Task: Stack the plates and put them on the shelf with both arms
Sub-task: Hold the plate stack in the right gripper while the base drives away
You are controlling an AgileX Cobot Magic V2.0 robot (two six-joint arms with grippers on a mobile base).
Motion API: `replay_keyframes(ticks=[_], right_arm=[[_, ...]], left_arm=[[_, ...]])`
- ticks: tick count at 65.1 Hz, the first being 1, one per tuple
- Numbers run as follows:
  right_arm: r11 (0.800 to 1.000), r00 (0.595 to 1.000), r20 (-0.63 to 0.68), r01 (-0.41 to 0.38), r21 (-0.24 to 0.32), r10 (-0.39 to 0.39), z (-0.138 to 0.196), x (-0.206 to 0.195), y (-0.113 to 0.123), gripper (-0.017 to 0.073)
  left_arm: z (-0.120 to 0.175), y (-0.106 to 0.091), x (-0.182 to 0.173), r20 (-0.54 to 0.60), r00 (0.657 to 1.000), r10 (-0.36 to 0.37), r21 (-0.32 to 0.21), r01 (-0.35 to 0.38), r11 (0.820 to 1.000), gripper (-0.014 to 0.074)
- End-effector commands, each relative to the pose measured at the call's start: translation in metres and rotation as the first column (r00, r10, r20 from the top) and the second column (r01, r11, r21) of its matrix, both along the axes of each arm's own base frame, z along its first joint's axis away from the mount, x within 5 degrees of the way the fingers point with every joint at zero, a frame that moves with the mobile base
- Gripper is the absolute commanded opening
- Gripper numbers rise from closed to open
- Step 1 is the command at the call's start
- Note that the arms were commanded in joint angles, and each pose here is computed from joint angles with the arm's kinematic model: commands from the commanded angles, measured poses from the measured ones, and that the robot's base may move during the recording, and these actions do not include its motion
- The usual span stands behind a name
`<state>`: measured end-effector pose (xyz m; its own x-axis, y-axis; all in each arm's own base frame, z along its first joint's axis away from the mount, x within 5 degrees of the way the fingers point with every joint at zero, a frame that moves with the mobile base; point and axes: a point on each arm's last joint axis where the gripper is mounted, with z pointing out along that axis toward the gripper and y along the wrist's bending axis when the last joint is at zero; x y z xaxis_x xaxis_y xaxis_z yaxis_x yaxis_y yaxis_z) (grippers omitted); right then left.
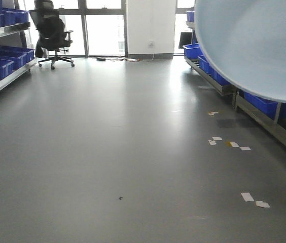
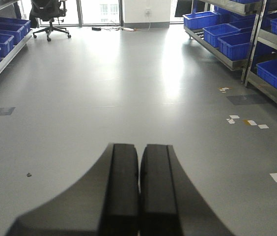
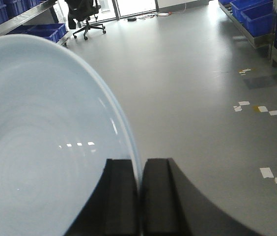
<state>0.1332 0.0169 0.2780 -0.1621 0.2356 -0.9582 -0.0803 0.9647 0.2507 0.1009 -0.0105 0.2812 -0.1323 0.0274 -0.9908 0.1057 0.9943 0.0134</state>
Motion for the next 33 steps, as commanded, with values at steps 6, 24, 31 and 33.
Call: replay_keyframes(ticks=[6, 24, 31, 33], right_arm=[[0.999, 0.992, 0.120, 0.033, 0.006, -0.034, 0.0186, 0.0018, -0.0033, 0.0048], [0.999, 0.992, 0.120, 0.033, 0.006, -0.034, 0.0186, 0.0018, -0.0033, 0.0048], [0.999, 0.992, 0.120, 0.033, 0.006, -0.034, 0.0186, 0.0018, -0.0033, 0.0048], [0.999, 0.992, 0.120, 0.033, 0.006, -0.034, 0.0186, 0.0018, -0.0033, 0.0048]], left_arm=[[0.0172, 0.0002, 0.0010, 0.107, 0.994, 0.005, -0.017, -0.003, 1.000, 0.0083], [0.0172, 0.0002, 0.0010, 0.107, 0.994, 0.005, -0.017, -0.003, 1.000, 0.0083], [0.0172, 0.0002, 0.0010, 0.107, 0.994, 0.005, -0.017, -0.003, 1.000, 0.0083], [0.0172, 0.0002, 0.0010, 0.107, 0.994, 0.005, -0.017, -0.003, 1.000, 0.0083]])
